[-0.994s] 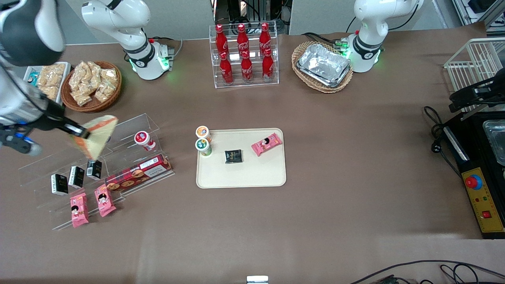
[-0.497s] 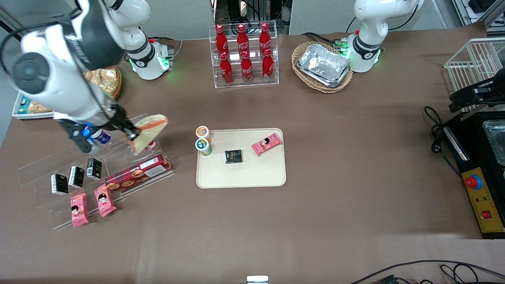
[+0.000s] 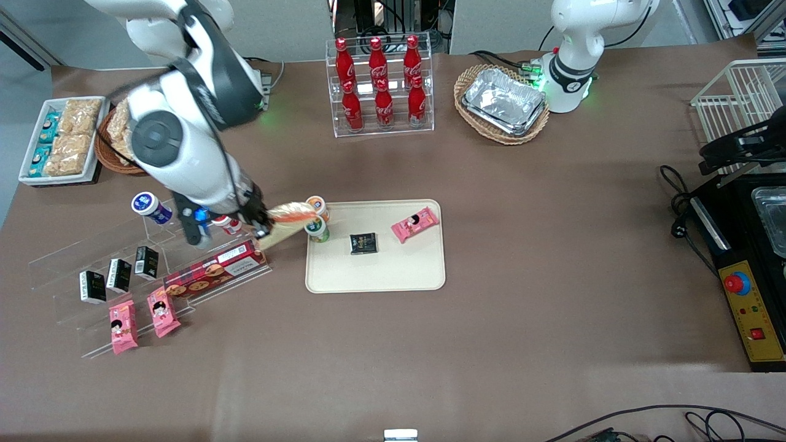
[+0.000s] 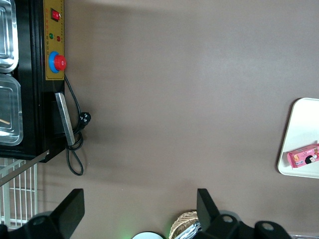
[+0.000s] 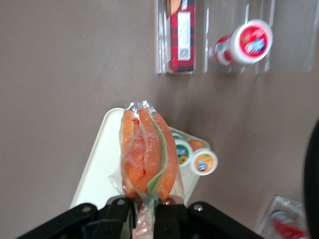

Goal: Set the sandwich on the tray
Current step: 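Carry the sandwich with the right gripper over to the cream tray, then lower the sandwich onto the tray beside the black drink box and release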

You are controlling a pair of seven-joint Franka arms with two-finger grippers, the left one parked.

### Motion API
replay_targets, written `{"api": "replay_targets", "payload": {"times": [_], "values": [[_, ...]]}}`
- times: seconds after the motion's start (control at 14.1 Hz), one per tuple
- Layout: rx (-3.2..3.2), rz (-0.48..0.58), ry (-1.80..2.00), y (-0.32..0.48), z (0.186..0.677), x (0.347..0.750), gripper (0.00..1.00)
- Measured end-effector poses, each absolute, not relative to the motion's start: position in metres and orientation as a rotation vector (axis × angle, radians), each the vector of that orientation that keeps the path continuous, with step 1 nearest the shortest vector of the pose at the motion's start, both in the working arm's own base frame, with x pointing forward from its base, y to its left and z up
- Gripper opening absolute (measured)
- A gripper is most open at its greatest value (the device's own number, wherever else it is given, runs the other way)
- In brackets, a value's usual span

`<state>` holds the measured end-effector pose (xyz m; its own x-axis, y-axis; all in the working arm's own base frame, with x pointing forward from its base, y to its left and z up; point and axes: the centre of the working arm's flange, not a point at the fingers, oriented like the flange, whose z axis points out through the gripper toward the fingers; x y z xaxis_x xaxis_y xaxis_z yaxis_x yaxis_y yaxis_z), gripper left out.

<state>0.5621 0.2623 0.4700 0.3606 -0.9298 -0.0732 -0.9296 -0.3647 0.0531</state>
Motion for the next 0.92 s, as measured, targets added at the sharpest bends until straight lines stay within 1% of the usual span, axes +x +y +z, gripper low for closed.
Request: {"api": "replay_targets", "payload": {"times": [0.43,0.57,0.78,0.92], "values": [[2.450,-0.092,-2.017,0.353,0.376,0.575,0.16],[2.420,-0.075,-2.059,0.372,0.354,0.585,0.16],[2.388,-0.013,-2.094,0.394,0.324,0.592,0.16],[2.376,-0.006,-2.106,0.402,0.303,0.593,0.16]]}}
